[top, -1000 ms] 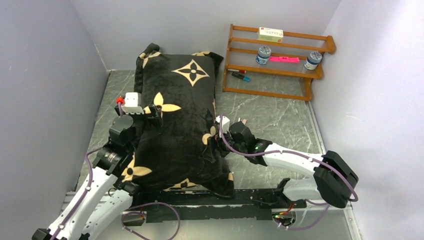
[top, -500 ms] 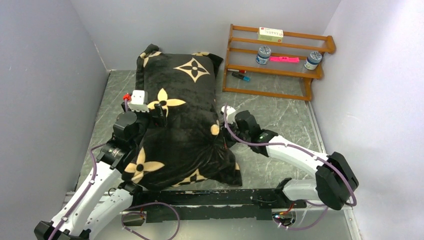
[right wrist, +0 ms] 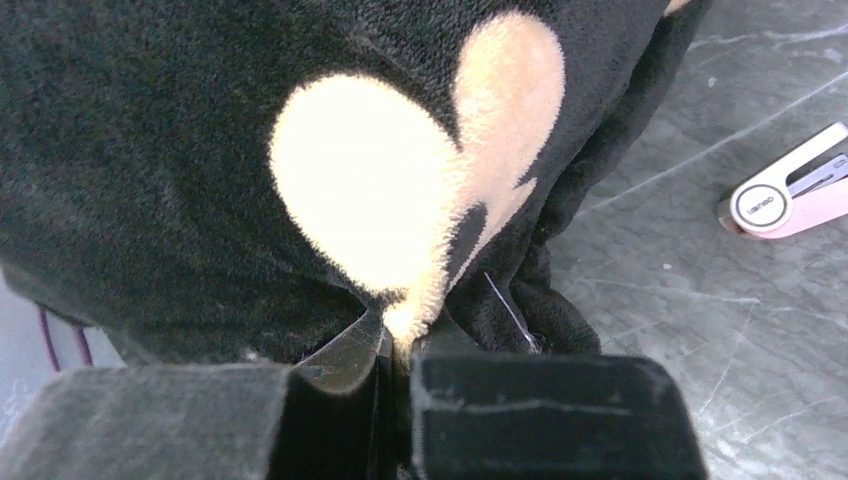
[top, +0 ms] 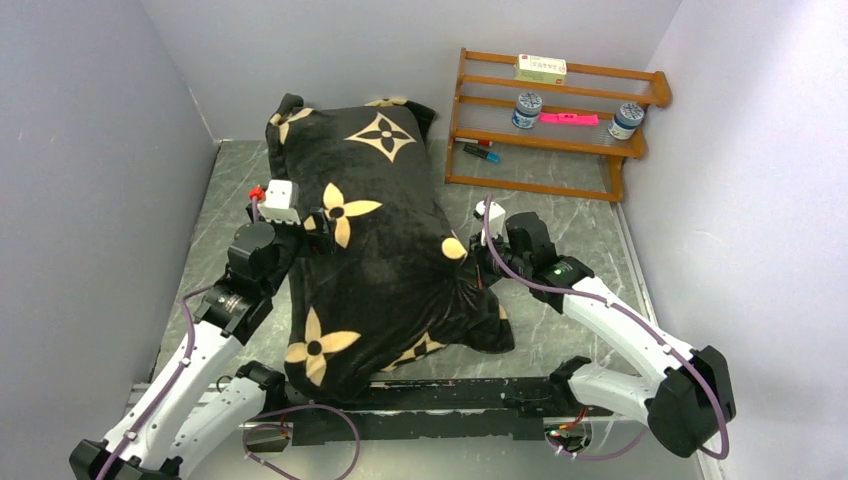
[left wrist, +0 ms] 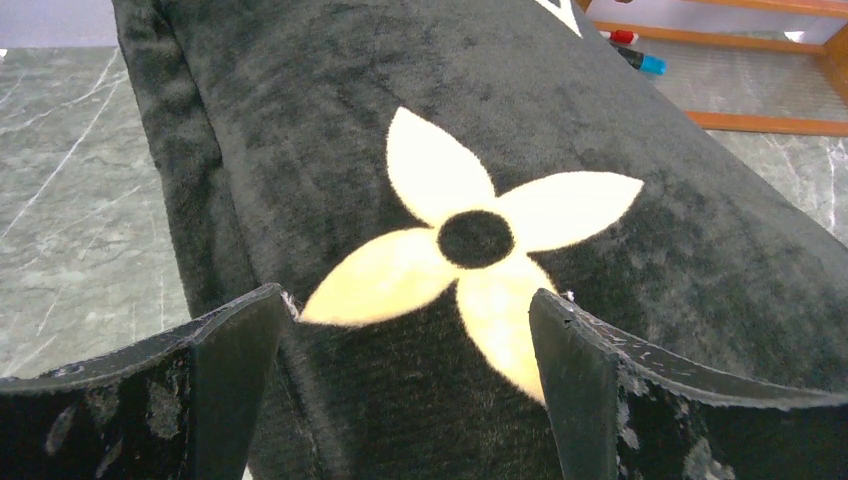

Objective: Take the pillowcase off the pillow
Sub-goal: Move the pillow to the center of the board.

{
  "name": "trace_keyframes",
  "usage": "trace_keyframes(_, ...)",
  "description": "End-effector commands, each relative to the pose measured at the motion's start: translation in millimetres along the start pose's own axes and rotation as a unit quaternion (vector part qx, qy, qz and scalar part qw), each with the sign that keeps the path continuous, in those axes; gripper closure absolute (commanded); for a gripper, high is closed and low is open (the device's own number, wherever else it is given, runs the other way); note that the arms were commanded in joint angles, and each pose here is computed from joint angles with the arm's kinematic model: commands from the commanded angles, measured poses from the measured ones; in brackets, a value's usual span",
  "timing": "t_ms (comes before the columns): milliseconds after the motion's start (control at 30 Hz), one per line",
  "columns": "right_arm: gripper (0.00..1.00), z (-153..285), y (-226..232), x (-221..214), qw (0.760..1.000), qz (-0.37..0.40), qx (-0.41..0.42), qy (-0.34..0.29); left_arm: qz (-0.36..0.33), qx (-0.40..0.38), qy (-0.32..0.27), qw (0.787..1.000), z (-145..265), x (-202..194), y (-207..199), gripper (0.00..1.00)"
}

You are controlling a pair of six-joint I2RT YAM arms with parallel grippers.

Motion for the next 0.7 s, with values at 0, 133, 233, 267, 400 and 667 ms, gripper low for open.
trace_keyframes(0, 1.0, 27.7, 14.3, 3.9, 1.0, 0.01, 0.026, 0.002, 0.007, -0.009, -0.027, 1.0, -3.7, 18.3, -3.2, 0.04)
trace_keyframes(133, 1.0, 29.7, 9.7, -17.2, 1.0, -0.01, 0.022, 0.018, 0.016, -0.019, -0.004, 1.0, -10.8, 19.2, -8.7, 0.04)
trace_keyframes(233, 0.93, 26.6, 8.0, -19.3, 0.999, -0.026, 0.019, 0.01, 0.018, -0.022, 0.02, 0.999, -18.5, 21.0, -12.1, 0.03)
trace_keyframes(267, 0.85, 25.3, 8.2, -16.4, 0.999, -0.031, 0.017, 0.005, 0.021, -0.018, 0.027, 0.999, -21.1, 21.7, -12.3, 0.04)
trace_keyframes(400, 0.32, 22.4, 12.0, 21.4, 0.999, -0.021, 0.0, -0.028, 0.038, 0.0, 0.056, 0.998, -29.9, 21.5, -12.2, 0.03)
trace_keyframes(667, 0.0, 8.4, 5.0, 83.7, 0.995, -0.014, -0.031, -0.093, 0.056, 0.031, 0.148, 0.987, -49.1, 6.2, -14.4, 0.03)
Point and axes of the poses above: each gripper's point midway between its finger pads, its own z axis back along the fingers, its own y axis along the line the jaws close on, x = y × z, the point moved 5 cm from there along z, back along the fingers, and after that the axes turned 6 degrees about -z, right-handed, at the moved point
